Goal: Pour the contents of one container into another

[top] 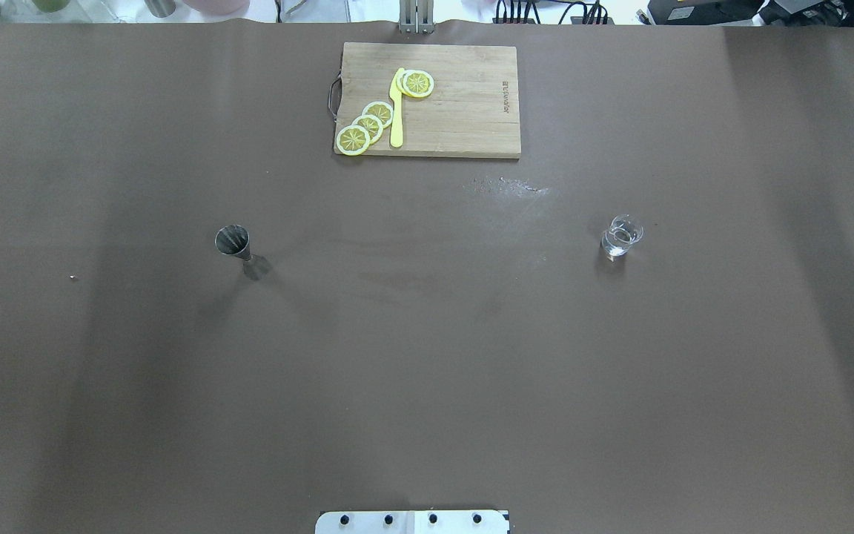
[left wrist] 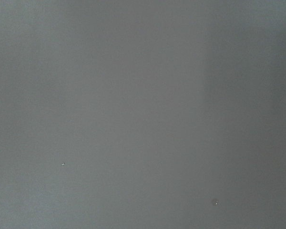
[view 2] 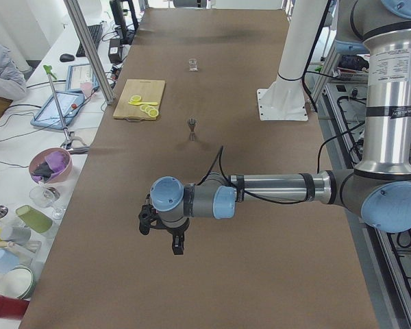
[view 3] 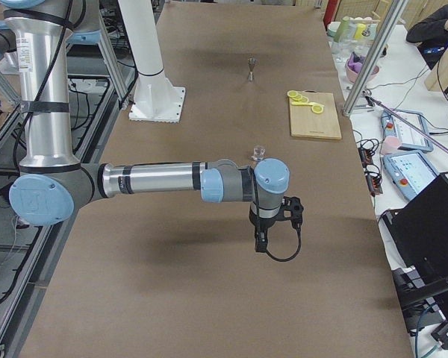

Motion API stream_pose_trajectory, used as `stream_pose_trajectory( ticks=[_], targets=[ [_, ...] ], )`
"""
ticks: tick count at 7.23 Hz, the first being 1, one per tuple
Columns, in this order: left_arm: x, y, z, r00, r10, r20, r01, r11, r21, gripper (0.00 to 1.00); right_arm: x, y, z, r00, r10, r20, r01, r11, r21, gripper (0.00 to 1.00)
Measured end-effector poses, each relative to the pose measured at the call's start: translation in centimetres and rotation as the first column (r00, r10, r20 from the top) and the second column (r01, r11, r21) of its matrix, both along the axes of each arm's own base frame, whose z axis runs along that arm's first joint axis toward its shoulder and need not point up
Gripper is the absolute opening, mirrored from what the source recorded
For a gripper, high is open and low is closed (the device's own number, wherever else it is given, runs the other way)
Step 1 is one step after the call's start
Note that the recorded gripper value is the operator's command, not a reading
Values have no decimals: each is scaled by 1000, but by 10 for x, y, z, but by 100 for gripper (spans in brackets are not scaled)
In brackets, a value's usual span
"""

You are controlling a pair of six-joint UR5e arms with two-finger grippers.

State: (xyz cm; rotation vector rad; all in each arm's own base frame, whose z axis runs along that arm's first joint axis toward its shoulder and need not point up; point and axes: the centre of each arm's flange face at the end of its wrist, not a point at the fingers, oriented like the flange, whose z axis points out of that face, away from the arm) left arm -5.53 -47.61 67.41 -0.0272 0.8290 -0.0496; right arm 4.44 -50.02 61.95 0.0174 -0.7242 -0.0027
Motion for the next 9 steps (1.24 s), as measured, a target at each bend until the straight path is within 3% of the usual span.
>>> stream_pose_trajectory(
  ticks=[3,6,9],
  targets=[
    [0,-1,1,1000,0,1,0,1000,1,98,0,0,-1,1000,-1,1,1,1000,3,100],
    [4,-9,-9,1000,6,-11,-5,997,76,98,0,0,-1,1000,-1,3,1,1000,1,100],
    [34,-12,-23,989,77,-125,-54,982,179,98,0,0,-1,1000,0,2,0,1000,2,100]
  ],
)
